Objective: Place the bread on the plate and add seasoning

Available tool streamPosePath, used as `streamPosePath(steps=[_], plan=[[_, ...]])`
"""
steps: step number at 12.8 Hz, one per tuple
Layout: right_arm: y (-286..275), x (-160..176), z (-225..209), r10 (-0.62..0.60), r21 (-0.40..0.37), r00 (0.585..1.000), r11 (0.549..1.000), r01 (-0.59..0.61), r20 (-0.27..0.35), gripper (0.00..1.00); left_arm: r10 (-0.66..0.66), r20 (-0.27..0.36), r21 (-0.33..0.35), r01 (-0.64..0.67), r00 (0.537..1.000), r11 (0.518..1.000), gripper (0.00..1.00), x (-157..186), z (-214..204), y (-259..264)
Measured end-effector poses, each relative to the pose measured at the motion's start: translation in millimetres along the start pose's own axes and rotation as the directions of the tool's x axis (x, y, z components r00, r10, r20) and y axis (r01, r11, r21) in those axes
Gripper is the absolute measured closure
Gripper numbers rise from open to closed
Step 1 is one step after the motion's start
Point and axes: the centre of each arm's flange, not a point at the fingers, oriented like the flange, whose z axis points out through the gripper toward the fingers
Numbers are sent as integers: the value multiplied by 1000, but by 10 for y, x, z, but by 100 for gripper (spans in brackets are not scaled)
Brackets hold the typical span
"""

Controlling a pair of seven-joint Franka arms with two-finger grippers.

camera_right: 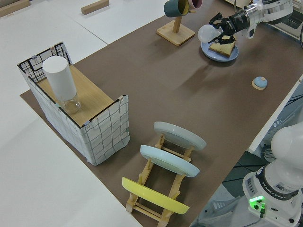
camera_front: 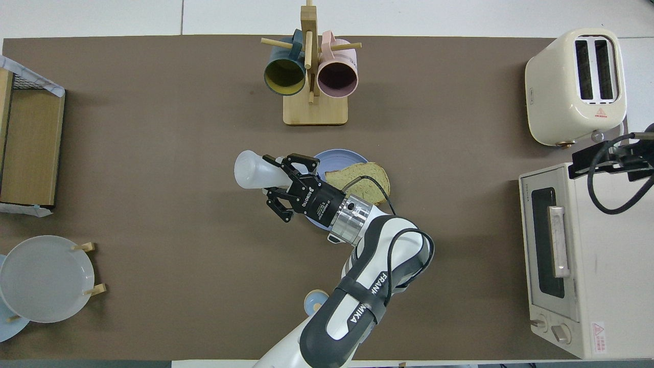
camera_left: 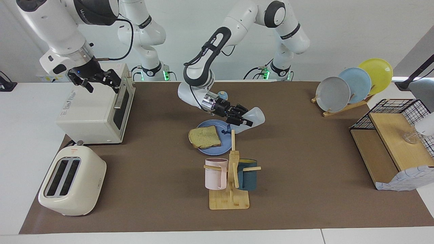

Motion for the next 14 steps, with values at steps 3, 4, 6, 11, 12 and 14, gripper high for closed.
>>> streamPosePath(steps=[3,4,6,11,12,14], plan=[[-26,-11,-20,-5,0,1000,1000,5,-6,0,12,61,124,-19,998,992,50,92,-107,27],[-25,-12,-23,-5,0,1000,1000,5,-6,0,19,78,166,-31,997,986,50,128,-141,59],[-25,-12,-22,-5,0,1000,1000,5,-6,0,30,81,234,-48,996,971,50,186,-211,93],[-25,-13,-22,-5,0,1000,1000,5,-6,0,46,78,283,-66,996,957,50,231,-349,185],[-25,-13,-22,-5,0,1000,1000,5,-6,0,48,78,283,-68,996,957,50,237,-342,189],[-25,-13,-22,-5,0,1000,1000,5,-6,0,56,79,265,-76,995,961,50,280,-153,152]])
